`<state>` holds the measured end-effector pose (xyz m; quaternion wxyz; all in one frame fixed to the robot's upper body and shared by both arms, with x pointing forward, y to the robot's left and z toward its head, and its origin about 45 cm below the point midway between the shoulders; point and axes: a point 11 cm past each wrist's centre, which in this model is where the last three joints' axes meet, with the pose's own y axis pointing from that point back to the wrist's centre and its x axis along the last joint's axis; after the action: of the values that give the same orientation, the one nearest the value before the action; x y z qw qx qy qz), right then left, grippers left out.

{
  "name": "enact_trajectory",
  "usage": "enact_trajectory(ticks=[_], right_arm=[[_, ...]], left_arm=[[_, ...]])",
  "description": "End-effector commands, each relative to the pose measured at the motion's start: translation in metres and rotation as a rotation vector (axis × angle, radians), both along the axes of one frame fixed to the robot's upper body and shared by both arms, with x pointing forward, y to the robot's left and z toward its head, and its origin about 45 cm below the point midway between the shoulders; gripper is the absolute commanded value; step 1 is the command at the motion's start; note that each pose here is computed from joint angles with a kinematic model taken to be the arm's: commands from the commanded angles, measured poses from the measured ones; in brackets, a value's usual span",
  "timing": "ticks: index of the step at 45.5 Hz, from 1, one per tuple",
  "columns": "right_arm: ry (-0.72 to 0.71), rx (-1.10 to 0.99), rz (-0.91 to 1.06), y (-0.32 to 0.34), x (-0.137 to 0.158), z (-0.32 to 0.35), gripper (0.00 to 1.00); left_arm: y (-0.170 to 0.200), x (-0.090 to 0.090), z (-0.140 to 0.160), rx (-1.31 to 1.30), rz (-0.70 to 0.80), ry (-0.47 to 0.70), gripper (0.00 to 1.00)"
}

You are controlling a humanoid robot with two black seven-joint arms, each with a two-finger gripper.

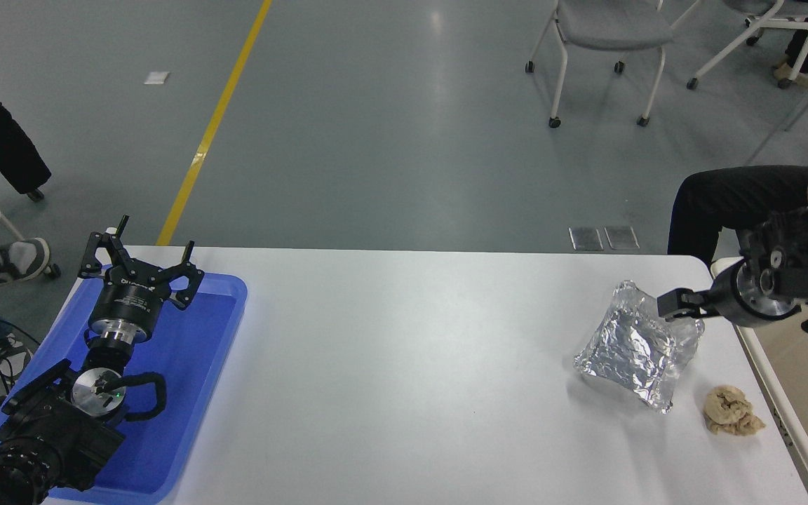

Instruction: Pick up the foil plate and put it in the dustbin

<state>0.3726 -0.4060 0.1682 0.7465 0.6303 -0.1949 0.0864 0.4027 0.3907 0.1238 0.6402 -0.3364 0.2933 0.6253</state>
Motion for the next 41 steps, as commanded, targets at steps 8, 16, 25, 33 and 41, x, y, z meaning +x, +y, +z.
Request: enact_trajectory(ticks=[8,16,25,33,41], right_arm=[[-0.063,0.008,-0.093,-0.006,-0.011,-0.047,1.0],[-0.086,0.005,-0.121,-0.013,-0.016,-0.061,1.0],[-0.113,-0.023,-0.136,-0.023,-0.02,-0.077,1.0],[-0.117,-0.035,-0.143,-0.027,-0.026,-0.091,0.99],[-0.113,-0.038,-0.135,-0.023,-0.03,-0.1,0.95]], left_arm=[[0.0,0.0,0.0,0.0,0.0,0.0,1.0],[0.0,0.0,0.0,0.0,0.0,0.0,1.0],[0.001,0.0,0.0,0.001,0.001,0.0,1.0],[0.001,0.0,0.0,0.001,0.002,-0.001,1.0],[0.001,0.0,0.0,0.001,0.001,0.0,1.0]])
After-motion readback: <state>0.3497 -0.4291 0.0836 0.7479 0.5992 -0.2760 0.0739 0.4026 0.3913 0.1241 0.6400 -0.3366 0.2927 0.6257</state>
